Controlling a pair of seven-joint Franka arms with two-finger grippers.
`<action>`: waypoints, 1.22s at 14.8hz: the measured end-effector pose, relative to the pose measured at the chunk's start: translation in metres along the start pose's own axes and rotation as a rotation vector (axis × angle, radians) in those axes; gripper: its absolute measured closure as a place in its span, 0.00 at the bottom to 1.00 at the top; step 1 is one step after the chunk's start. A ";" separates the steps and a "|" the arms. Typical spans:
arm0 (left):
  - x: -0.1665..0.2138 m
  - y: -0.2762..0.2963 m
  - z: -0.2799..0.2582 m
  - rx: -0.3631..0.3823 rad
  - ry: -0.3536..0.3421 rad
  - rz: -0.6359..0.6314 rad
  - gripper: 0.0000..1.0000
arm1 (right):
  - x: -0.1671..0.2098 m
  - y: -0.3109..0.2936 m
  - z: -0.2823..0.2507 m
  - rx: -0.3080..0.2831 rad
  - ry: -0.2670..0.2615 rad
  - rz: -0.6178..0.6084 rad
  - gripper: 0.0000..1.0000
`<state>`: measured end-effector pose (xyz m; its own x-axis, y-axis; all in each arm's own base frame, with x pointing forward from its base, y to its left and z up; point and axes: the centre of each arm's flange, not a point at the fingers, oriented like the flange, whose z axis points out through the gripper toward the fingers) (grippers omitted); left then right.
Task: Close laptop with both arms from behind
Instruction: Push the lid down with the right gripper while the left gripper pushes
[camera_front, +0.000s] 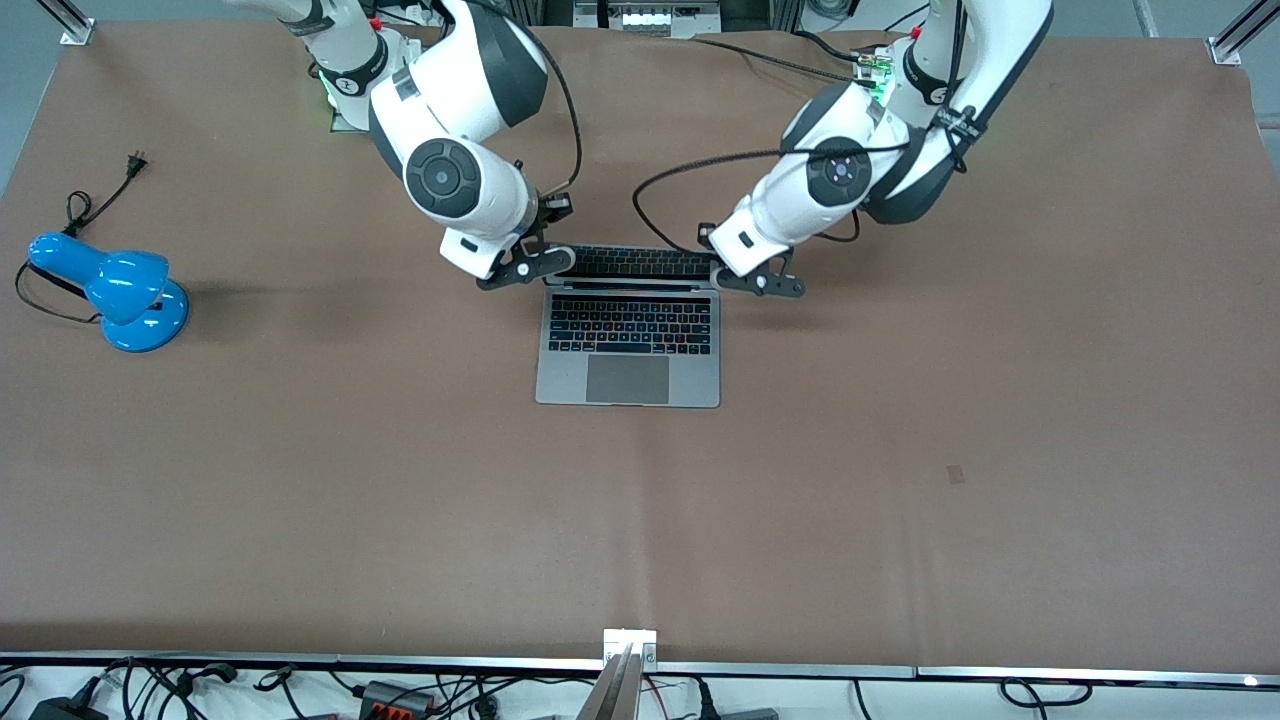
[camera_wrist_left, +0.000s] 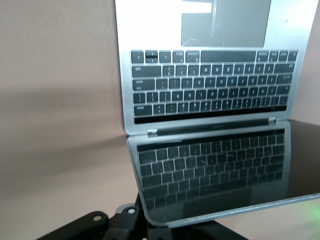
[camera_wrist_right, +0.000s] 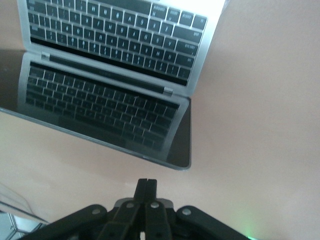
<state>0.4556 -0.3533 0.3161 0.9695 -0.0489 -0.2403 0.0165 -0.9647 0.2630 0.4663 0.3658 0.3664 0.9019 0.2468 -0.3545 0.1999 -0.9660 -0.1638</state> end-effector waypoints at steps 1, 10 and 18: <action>0.005 -0.001 0.000 -0.009 -0.002 -0.006 0.99 | 0.003 0.002 0.001 0.003 0.009 0.005 0.99; 0.069 -0.022 0.007 -0.065 -0.011 -0.076 0.99 | 0.052 0.017 0.004 0.028 0.080 0.048 0.99; 0.112 -0.043 0.039 -0.025 -0.007 -0.070 0.99 | 0.122 0.040 0.052 0.029 0.147 0.101 0.99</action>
<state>0.5544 -0.3276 0.2417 0.9640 0.0167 -0.2654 0.0906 -0.9589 0.2687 0.5647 0.3609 0.2690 0.9635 0.1323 -0.2329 0.0959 -0.9823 -0.1609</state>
